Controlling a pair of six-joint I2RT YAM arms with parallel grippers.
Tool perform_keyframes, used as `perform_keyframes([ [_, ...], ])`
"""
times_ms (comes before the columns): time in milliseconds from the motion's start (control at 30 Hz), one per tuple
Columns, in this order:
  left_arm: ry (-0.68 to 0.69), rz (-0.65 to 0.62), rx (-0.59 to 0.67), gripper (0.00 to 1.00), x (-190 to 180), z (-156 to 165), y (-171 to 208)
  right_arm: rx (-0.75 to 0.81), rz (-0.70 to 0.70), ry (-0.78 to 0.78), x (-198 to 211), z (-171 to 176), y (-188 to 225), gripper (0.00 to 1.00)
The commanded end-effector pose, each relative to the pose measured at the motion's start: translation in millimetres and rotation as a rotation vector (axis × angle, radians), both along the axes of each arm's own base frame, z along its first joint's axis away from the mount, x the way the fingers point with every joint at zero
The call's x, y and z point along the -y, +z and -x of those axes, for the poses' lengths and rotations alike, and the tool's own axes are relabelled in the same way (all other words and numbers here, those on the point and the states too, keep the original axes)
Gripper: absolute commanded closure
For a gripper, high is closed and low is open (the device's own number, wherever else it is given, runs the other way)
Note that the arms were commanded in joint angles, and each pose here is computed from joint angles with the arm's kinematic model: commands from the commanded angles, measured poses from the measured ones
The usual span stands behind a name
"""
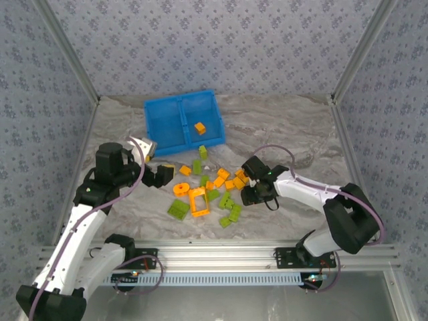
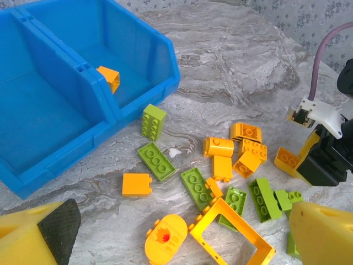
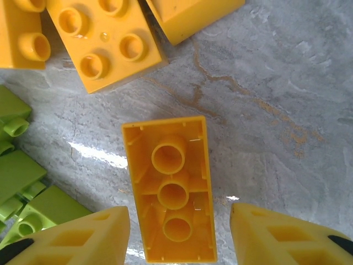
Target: Sort the legos into containers by color
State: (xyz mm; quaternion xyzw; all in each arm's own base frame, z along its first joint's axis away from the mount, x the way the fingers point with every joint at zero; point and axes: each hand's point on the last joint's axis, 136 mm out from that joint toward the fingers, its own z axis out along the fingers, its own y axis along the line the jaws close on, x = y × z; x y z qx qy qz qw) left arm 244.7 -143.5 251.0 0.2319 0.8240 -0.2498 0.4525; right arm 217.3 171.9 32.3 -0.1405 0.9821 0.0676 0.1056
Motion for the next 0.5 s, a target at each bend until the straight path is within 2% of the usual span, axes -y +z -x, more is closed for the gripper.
perform_keyframes([
  [0,-0.008,-0.016,0.029,0.01,0.2,0.4,4.1,-0.008,0.009,0.001,-2.7,-0.9,-8.4,0.37],
  [33,-0.002,-0.019,0.027,0.01,-0.6,0.0,3.7,-0.012,0.013,0.004,-4.1,-2.4,-10.3,0.33],
  [100,0.014,-0.031,0.020,0.01,-3.3,-1.5,1.0,-0.022,0.021,0.011,-7.1,-4.5,-14.6,0.34],
  [300,0.001,-0.047,0.015,0.01,-1.5,1.1,-1.6,0.004,0.072,-0.001,-4.4,-10.7,-13.4,0.66],
  [367,-0.003,-0.055,0.021,0.01,-1.1,2.5,-1.2,0.039,0.074,-0.019,-0.9,-13.2,-1.1,0.71],
  [467,0.005,-0.070,0.037,0.01,-3.6,3.6,0.2,0.120,0.027,-0.036,-3.9,-20.8,34.0,0.72],
])
